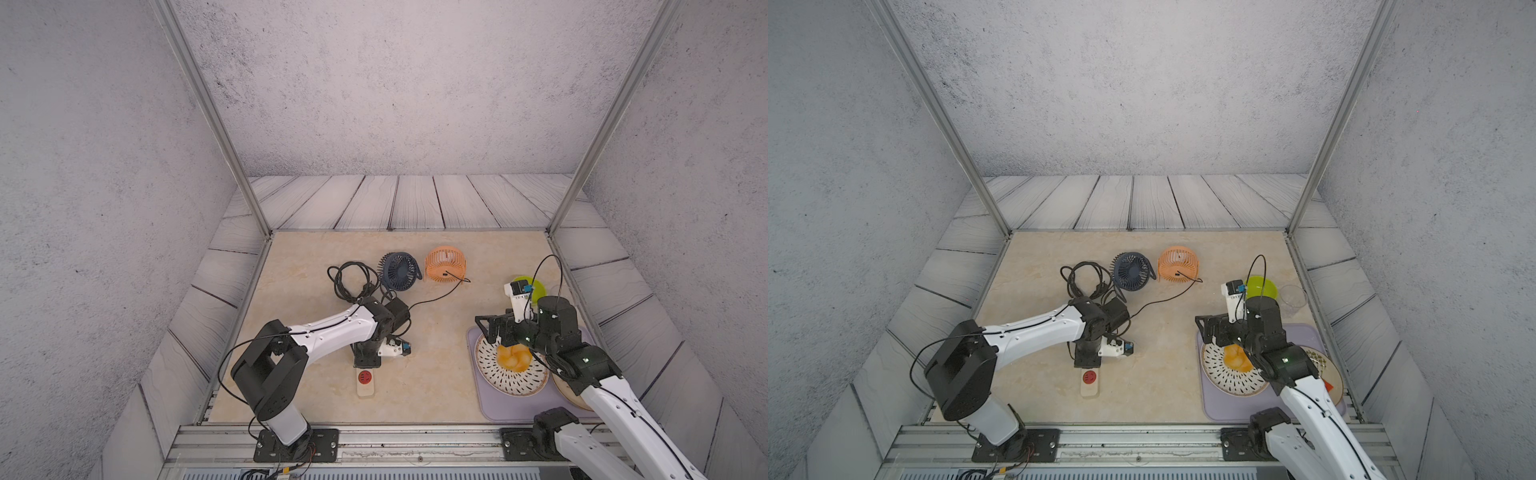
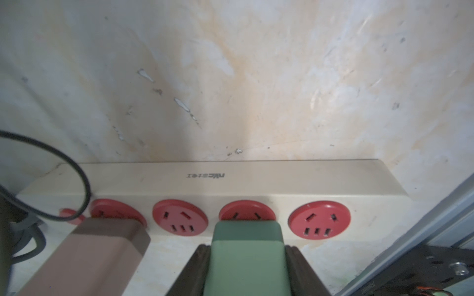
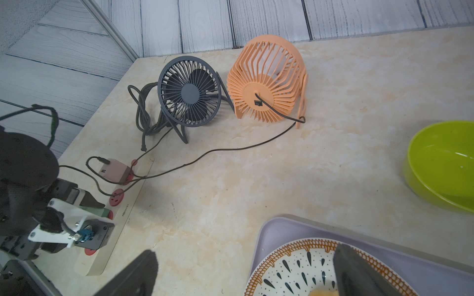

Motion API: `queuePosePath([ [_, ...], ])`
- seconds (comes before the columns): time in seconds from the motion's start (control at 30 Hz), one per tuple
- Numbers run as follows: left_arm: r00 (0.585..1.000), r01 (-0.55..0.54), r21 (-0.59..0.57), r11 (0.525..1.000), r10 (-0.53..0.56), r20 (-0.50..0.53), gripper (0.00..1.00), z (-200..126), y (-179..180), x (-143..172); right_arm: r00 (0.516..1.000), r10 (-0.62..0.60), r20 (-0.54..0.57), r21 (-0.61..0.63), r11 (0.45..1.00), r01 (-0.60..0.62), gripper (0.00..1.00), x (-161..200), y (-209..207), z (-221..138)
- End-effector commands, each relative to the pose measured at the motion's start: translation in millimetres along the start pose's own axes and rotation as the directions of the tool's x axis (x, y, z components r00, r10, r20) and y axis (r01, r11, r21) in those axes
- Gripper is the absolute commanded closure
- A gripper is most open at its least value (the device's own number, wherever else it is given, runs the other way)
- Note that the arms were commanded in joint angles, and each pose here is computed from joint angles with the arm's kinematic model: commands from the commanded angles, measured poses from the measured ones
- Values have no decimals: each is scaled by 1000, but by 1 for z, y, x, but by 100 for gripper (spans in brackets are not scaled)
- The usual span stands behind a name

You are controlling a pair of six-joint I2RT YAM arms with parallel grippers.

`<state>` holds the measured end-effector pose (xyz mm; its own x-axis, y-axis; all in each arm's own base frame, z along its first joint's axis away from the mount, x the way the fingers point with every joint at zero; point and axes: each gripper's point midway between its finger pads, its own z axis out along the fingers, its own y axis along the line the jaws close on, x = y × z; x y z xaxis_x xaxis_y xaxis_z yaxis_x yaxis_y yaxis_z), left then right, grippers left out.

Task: Plug the desk fan into the power strip
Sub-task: Insert the plug into the socket, then reset both arms

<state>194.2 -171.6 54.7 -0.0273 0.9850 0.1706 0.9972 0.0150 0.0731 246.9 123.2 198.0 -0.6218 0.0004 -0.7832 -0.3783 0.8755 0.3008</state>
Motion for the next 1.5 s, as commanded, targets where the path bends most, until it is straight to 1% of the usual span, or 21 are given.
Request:
queuePosePath([
  [0.0,985,-34,75,997,21,170,43,7,-12,-36,1000,-9,3,0,1000,9,1,-3,1,-2],
  [0.1,972,-24,35,999,16,233,27,-27,-6,-38,1000,-9,4,-4,1000,9,1,-4,1,-2],
  [0.23,950,-3,4,1000,2,311,17,-72,-3,-37,1000,-15,10,-7,1000,15,1,-6,2,-2],
  [0.33,934,22,-7,1000,-18,357,15,-97,-6,-29,1000,-17,6,-3,1000,17,1,-6,2,-2],
  [0.4,928,53,4,999,-50,368,16,-103,-8,-21,1000,-18,4,-2,1000,18,1,-6,2,-3],
  [0.5,914,135,25,991,-134,384,17,-103,-5,-5,1000,-18,1,2,1000,18,1,-5,1,-2],
  [0.63,843,285,26,958,-264,468,17,-116,14,14,1000,-12,11,16,1000,11,2,-3,-3,-1],
  [0.73,763,413,22,911,-359,537,15,-134,36,31,999,-15,43,48,999,13,2,-6,-9,-1],
  [0.77,732,456,25,890,-390,559,12,-139,44,37,998,-19,55,68,998,15,2,-7,-12,-1],
  [0.8,675,533,34,845,-449,585,5,-144,57,47,997,-27,77,105,994,19,2,-11,-18,-2],
  [0.83,622,597,41,801,-495,607,1,-146,69,57,995,-36,93,137,990,23,2,-14,-23,-4],
  [0.9,508,713,38,700,-553,661,0,-151,92,78,989,-66,134,221,975,35,2,-21,-37,-9],
  [0.93,458,762,29,647,-569,683,0,-152,104,89,985,-84,152,261,964,42,2,-23,-44,-11],
  [0.97,412,805,15,593,-577,705,0,-151,114,101,980,-104,167,304,951,49,2,-24,-51,-13],
  [1.0,378,837,3,547,-582,720,0,-149,123,110,977,-124,175,341,938,58,1,-25,-58,-14],
  [1.07,338,877,-23,480,-581,740,0,-142,138,123,970,-158,186,417,906,68,1,-28,-71,-16],
  [1.1,326,889,-27,457,-592,737,0,-130,141,126,966,-178,187,447,891,78,1,-29,-76,-16],
  [1.17,289,915,-37,401,-590,754,0,-112,153,132,959,-208,193,494,865,89,1,-33,-85,-14],
  [1.27,210,958,-45,283,-585,784,0,-88,168,141,951,-238,196,551,829,94,1,-35,-96,-10],
  [1.4,142,976,-20,215,-568,811,0,-66,180,140,937,-288,197,614,782,111,1,-37,-109,-6],
  [1.47,122,982,-17,189,-561,819,0,-54,185,141,935,-300,189,654,749,108,1,-35,-119,-3],
])
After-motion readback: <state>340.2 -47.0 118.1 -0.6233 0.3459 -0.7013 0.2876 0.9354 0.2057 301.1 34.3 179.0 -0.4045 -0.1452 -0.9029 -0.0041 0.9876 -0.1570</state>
